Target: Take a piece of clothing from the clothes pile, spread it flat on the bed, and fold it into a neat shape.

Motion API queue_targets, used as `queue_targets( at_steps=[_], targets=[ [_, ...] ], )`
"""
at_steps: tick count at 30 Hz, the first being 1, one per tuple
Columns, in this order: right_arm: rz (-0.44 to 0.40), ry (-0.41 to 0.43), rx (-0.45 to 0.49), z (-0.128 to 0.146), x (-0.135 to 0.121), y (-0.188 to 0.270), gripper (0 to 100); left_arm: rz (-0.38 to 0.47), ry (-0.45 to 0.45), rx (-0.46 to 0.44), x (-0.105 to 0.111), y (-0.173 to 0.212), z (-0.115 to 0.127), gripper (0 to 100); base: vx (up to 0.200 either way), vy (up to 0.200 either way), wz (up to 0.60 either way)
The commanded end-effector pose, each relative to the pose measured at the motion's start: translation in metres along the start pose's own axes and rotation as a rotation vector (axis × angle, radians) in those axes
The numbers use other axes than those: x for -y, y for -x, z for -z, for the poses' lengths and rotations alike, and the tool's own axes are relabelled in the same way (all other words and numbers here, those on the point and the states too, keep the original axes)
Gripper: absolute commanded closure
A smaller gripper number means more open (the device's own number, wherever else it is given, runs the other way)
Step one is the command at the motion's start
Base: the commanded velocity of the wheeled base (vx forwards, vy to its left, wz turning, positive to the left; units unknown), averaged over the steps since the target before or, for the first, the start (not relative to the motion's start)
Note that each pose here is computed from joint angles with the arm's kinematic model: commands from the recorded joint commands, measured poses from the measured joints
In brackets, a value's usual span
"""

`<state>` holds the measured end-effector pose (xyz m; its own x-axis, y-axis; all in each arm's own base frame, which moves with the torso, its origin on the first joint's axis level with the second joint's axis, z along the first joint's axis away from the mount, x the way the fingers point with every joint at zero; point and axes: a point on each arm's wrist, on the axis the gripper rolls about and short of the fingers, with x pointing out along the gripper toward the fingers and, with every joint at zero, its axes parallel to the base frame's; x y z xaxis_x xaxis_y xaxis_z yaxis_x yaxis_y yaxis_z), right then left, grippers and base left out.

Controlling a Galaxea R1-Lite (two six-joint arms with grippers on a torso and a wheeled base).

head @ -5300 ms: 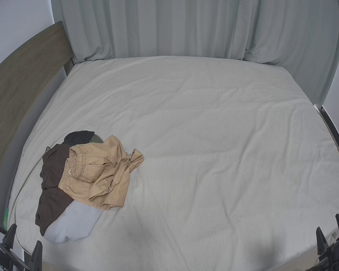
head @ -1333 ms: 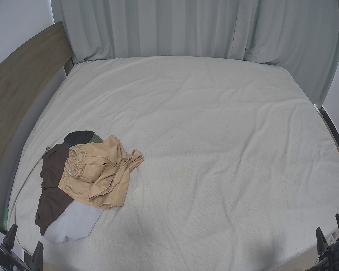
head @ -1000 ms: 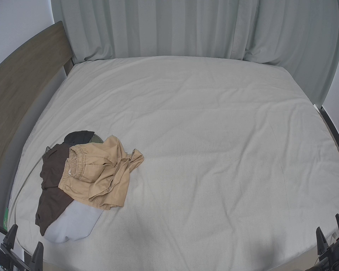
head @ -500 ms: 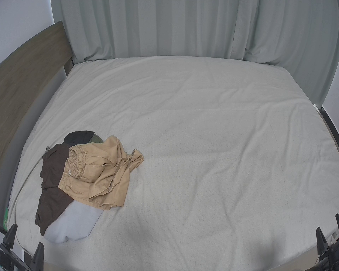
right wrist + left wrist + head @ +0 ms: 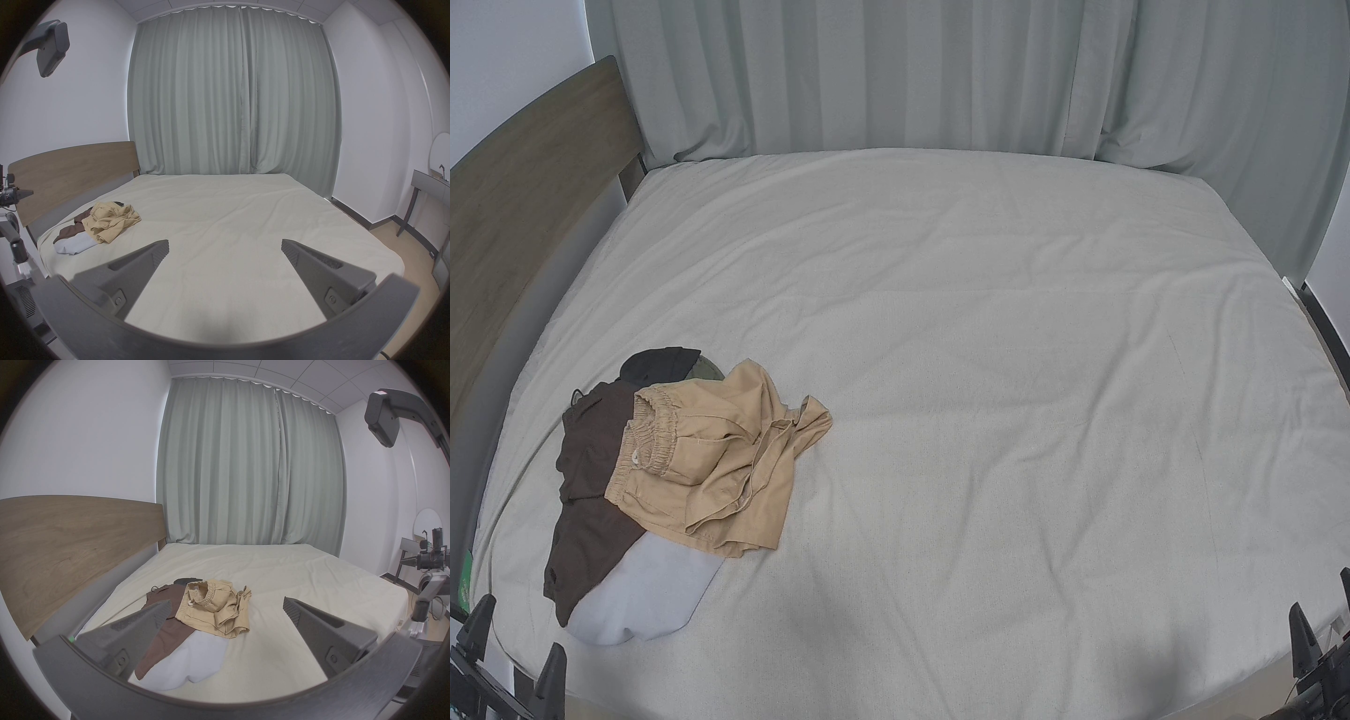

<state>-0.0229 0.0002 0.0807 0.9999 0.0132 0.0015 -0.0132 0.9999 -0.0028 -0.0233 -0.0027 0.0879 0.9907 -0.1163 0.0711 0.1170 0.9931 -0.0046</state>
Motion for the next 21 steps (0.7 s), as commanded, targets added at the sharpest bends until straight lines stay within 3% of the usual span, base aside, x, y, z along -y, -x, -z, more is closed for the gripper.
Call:
queue_targets(
  at_steps=[1,7,14,21],
  targets=[
    [-0.001,0.000,-0.001,0.0053,0.0000,-0.0001,0,0.002,-0.001,-0.001,0.0000,0.0003,0.0052,0,0.000,0.000,0.00],
    [-0.001,0.000,-0.001,0.0053,0.0000,-0.0001,0,0.006,-0.002,-0.003,0.0000,0.0003,0.0054,0,0.000,0.000,0.00],
    [-0.001,0.000,-0.001,0.0053,0.0000,-0.0001,0,0.067,0.013,-0.004,0.0014,0.0003,0.0054,0,0.000,0.000,0.00],
    [-0.001,0.000,-0.001,0.0053,0.0000,-0.0001,0,0.063,0.013,-0.004,0.0014,0.0003,0.0054,0,0.000,0.000,0.00]
  ],
)
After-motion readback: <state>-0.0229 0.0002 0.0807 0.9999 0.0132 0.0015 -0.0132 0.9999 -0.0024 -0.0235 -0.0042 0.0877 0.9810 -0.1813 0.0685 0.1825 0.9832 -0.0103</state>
